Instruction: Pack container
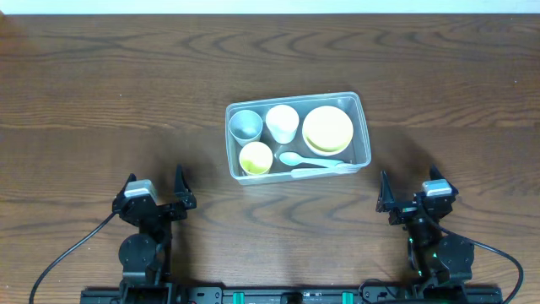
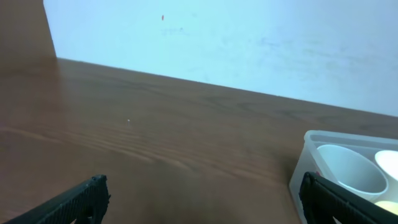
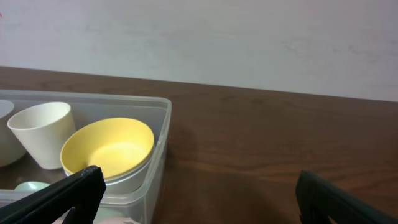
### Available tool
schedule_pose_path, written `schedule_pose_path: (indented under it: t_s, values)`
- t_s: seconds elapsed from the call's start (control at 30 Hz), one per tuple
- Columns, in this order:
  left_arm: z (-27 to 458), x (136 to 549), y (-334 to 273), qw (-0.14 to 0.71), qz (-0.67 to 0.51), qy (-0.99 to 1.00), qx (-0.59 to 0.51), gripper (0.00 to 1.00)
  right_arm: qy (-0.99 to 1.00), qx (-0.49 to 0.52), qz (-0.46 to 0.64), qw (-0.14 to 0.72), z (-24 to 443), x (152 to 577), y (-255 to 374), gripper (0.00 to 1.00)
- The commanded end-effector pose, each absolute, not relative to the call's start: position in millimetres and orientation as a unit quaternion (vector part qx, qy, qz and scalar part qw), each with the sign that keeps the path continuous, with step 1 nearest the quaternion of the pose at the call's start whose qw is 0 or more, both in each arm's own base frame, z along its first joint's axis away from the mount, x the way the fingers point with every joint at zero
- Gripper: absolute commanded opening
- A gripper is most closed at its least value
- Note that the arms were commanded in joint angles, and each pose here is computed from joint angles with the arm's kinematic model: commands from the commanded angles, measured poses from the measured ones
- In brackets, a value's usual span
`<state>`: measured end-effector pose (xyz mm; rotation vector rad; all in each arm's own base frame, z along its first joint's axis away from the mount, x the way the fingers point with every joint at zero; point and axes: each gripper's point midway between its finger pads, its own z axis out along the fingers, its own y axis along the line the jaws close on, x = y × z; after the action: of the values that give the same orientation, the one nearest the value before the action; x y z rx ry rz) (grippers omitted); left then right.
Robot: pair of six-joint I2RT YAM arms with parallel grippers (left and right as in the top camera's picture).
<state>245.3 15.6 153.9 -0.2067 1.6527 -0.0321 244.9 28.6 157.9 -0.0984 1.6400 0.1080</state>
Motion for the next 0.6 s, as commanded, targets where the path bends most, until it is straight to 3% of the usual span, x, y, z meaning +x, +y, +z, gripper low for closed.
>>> schedule_pose_path:
  t_s: [0.0,0.57]
  values:
    - [137.7,242.7,19.7,0.652,0.012,0.754,-0.078,0.98,0.731,-0.035,0.050,0.680,157.6,244.9,25.7,0.99]
    - [137.0,243.4,14.1,0.651,0.000,0.756,-0.068,0.98,0.731,-0.035,0.050,0.680,157.6,244.9,25.7,0.99]
